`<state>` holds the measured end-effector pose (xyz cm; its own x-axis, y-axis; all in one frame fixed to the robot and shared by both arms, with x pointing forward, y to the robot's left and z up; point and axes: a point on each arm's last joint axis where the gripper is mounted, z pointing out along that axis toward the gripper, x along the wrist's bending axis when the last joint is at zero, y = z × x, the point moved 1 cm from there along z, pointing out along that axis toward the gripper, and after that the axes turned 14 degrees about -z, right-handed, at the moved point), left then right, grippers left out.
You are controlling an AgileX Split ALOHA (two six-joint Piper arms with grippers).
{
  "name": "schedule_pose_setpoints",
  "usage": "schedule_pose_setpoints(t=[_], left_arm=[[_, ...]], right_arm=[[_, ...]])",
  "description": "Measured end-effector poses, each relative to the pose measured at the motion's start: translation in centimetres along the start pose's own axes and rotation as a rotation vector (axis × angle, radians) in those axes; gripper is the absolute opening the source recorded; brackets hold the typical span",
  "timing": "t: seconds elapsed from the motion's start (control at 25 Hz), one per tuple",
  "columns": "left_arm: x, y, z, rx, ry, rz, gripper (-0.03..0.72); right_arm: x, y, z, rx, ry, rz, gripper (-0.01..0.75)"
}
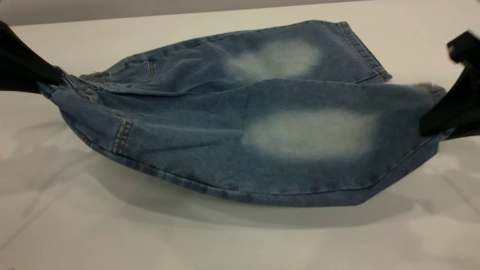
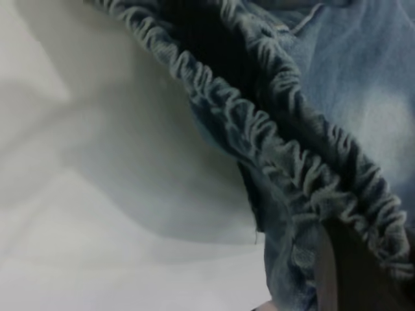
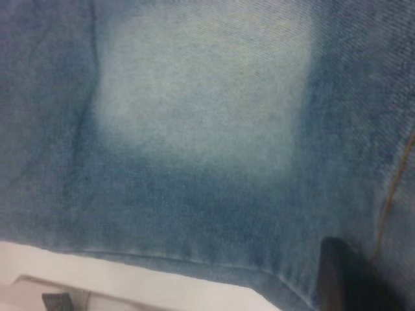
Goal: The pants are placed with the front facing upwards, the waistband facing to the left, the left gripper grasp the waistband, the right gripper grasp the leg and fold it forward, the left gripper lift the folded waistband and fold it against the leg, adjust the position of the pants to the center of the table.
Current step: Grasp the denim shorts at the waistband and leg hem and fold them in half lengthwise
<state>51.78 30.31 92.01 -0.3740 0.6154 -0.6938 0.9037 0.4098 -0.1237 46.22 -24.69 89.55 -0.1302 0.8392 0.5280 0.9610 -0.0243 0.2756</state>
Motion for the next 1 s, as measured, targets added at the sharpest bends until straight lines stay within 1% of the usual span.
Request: schedule_pose_setpoints(t=[0.36, 0.44, 0.52, 0.6, 0.68, 0.84, 1.0], left_arm=[[0.7, -5.1, -0.6, 0.026, 0.023, -0.004, 0.109], [0.6, -6.1, -0.9, 0.017, 0.021, 0.004, 0.109], [0.4, -6.6, -1.3, 0.002, 0.017, 0.013, 0.109], [-0.3, -6.7, -1.7, -0.033, -0.017, -0.003, 0.109], [-0.7, -6.6, -1.8, -0.055, -0.048, -0.016, 0.109], [-1.2, -5.9, -1.9, -0.116, -0.103, -0.042, 0.109], [-1.7, -5.2, -2.1, -0.188, -0.162, -0.109, 0.109]], right_arm=[[2.3, -1.7, -4.2, 0.060, -0.042, -0.051, 0.026], [2.8, -2.0, -5.1, 0.052, -0.056, -0.054, 0.026], [3.1, -2.0, -6.0, 0.013, -0.080, -0.060, 0.026], [3.6, -1.4, -6.8, -0.038, -0.083, -0.057, 0.026], [4.1, -0.6, -7.4, -0.061, -0.073, -0.072, 0.026], [4.8, 2.2, -8.6, -0.147, -0.084, -0.102, 0.026], [4.9, 5.2, -8.6, -0.166, -0.081, -0.107, 0.026]])
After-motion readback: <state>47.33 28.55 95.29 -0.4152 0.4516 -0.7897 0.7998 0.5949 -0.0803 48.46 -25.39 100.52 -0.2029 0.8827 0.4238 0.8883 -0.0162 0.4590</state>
